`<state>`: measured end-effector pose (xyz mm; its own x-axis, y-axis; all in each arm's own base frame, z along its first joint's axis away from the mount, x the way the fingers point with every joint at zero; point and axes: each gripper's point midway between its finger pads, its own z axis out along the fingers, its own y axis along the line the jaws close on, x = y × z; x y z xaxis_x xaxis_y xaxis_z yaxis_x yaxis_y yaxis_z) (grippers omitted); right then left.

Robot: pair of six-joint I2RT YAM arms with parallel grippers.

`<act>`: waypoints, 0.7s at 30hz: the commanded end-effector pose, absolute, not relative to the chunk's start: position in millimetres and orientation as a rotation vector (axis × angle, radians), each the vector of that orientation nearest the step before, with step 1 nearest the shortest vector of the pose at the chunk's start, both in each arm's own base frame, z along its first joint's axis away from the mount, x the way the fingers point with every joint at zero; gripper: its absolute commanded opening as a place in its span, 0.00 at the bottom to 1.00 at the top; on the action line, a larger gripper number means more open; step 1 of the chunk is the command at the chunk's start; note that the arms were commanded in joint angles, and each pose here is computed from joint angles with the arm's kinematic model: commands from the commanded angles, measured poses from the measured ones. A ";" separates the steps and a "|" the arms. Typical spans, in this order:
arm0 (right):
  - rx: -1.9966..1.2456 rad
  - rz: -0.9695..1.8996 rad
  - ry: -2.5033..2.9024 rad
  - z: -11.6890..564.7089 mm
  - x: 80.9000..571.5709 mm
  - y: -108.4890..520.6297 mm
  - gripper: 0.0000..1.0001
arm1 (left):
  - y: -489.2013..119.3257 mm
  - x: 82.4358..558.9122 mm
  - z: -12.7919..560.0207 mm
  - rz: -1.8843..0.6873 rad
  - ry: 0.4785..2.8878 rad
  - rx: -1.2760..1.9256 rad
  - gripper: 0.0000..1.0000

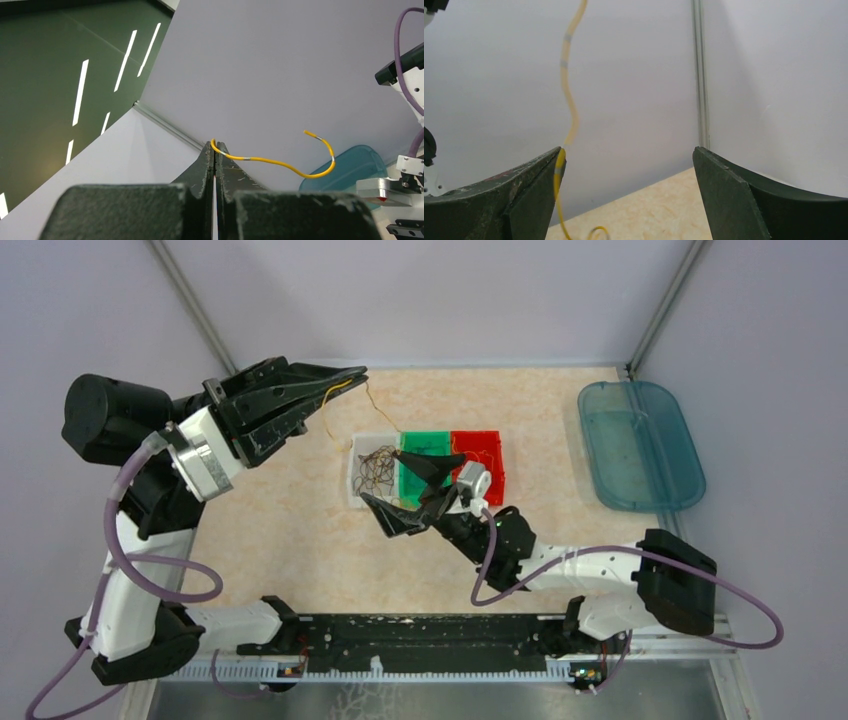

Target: Untangle the cables

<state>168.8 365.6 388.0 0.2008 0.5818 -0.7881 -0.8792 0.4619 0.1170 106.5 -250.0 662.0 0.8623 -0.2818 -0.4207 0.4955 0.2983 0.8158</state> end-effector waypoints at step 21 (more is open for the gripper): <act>-0.700 1.190 1.024 319.0 130.1 401.9 0.25 | -250.1 96.8 680.9 -0.520 0.124 1.160 0.00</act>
<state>145.8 396.3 324.5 0.0889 0.4012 -0.9117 -0.9388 0.3395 0.0578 106.2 -255.5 669.8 0.8623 -0.3067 -0.4030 0.4871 0.2845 0.8257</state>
